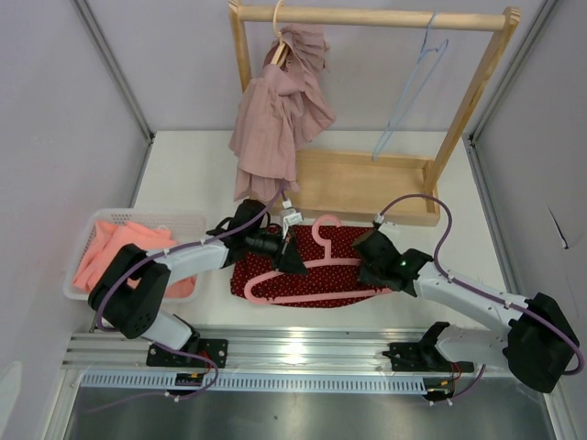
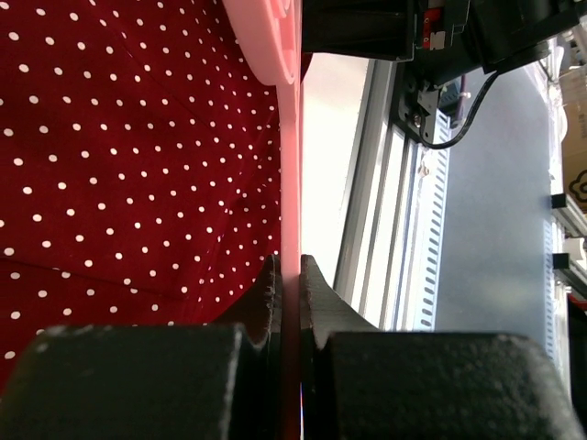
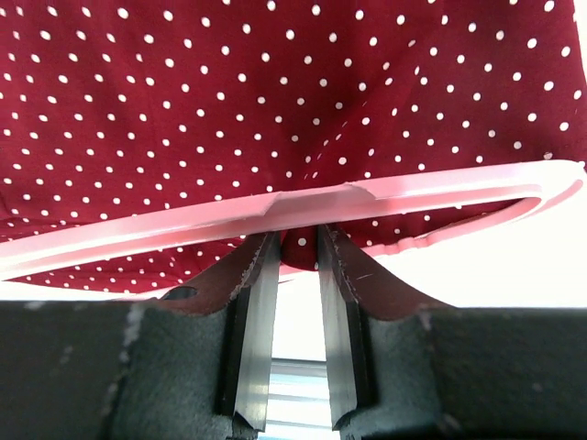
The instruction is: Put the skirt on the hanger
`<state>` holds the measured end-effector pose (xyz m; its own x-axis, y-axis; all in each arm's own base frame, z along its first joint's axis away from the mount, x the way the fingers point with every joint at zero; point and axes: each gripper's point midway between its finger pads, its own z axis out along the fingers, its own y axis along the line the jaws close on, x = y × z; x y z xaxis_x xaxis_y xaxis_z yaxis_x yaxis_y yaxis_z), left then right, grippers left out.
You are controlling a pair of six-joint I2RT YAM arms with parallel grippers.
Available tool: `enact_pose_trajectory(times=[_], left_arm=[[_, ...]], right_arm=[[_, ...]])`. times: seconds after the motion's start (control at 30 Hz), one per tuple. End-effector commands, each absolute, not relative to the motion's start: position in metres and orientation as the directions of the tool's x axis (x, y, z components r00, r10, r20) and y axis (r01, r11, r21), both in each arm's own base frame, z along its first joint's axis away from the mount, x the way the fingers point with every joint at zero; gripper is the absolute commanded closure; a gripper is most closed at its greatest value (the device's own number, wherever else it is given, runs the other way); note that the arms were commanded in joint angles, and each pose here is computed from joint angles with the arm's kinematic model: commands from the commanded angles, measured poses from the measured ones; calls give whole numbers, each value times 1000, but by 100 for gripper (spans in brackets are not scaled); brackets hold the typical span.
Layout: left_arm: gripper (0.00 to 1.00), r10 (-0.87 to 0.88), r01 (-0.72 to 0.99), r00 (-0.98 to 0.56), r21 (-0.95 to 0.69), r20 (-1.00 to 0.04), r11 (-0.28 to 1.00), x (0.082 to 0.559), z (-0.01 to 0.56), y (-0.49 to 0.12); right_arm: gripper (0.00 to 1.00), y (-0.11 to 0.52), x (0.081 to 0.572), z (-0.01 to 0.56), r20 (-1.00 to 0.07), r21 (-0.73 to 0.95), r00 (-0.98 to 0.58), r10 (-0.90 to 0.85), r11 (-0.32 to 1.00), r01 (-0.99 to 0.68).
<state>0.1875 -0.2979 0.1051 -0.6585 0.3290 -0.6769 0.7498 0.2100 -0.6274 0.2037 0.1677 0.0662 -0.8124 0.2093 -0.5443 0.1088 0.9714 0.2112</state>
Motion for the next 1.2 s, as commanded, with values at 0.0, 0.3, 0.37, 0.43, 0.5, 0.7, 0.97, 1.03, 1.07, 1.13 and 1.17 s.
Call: enact_pose_trajectory(times=[0.0,0.3,0.37,0.43,0.5,0.7,0.97,1.03,1.07,1.13,1.17], left_arm=[[100,285,784,-618,-604,-733,145,192,129,-299],[100,260,793,-608,-583,-750,177,202,132,-293],[100,240,794,-608,-578,-756,190,207,133,-292],[100,226,789,-613,-573,-757,221,213,131,-288],[100,231,784,-619,-574,-751,235,216,128,-287],[100,239,784,-617,-562,-750,263,219,119,-284],[100,251,781,-624,-573,-740,250,215,117,-285],[100,256,778,-628,-578,-735,248,214,115,-286],[100,256,779,-627,-576,-736,248,214,115,-286],[100,259,778,-628,-577,-734,249,213,114,-287],[100,259,778,-628,-578,-734,248,213,114,-287]], right_arm=[[72,170,217,89,-591,226,-775,224,968,108],[73,175,228,112,-612,228,-760,218,969,94],[72,176,230,115,-614,225,-761,210,971,87],[73,176,231,117,-615,224,-760,210,971,87],[73,177,233,118,-615,226,-760,211,970,86],[73,170,236,123,-618,244,-750,235,964,102],[65,159,238,124,-610,264,-752,248,959,102],[60,163,234,119,-606,271,-760,236,959,82],[57,166,232,117,-603,271,-765,229,960,73],[54,169,229,109,-592,270,-775,220,961,66],[51,174,227,105,-585,267,-784,206,962,54]])
